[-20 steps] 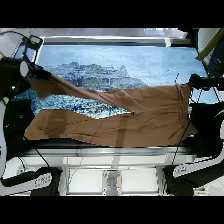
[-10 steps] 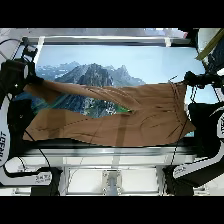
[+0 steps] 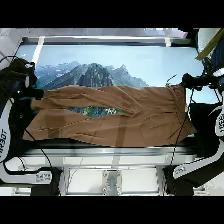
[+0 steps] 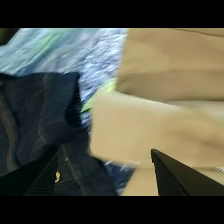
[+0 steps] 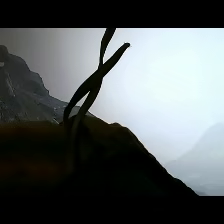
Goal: Fold the clothes and pants, and hang the long-sleeved shirts on hangers.
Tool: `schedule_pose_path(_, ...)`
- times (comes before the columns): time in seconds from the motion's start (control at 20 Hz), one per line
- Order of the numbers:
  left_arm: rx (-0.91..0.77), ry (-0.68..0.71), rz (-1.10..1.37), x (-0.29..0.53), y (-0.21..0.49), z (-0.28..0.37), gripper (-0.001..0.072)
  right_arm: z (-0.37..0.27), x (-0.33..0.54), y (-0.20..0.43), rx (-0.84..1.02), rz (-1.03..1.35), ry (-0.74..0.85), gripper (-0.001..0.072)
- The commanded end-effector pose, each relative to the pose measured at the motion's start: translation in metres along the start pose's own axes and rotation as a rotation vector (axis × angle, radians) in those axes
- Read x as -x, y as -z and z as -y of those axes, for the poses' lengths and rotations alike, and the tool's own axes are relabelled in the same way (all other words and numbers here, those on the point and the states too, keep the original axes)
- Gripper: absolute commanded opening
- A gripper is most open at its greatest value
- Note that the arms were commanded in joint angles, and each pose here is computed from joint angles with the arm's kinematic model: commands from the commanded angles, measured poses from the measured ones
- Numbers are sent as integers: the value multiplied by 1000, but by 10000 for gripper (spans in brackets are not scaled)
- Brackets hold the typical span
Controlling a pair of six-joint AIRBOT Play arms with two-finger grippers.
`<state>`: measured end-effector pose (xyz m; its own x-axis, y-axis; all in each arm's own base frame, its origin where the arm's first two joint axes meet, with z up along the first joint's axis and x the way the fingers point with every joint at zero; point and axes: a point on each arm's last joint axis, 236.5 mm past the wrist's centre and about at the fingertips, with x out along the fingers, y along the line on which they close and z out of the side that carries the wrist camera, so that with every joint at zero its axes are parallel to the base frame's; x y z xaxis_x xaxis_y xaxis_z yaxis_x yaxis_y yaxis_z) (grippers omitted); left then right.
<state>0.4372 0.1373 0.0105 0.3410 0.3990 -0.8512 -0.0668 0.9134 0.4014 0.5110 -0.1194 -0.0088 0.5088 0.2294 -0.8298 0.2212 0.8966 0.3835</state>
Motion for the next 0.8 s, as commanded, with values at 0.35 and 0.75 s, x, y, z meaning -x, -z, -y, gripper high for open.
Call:
schedule_pose_path(0.35,269,56,59,-9,-47,2,625,-9,-3,7,12,-31,-15,123)
schedule_pose_path(0.75,484,352,-113,-66,-46,95,625,-9,-3,8,41,-32,-15,123)
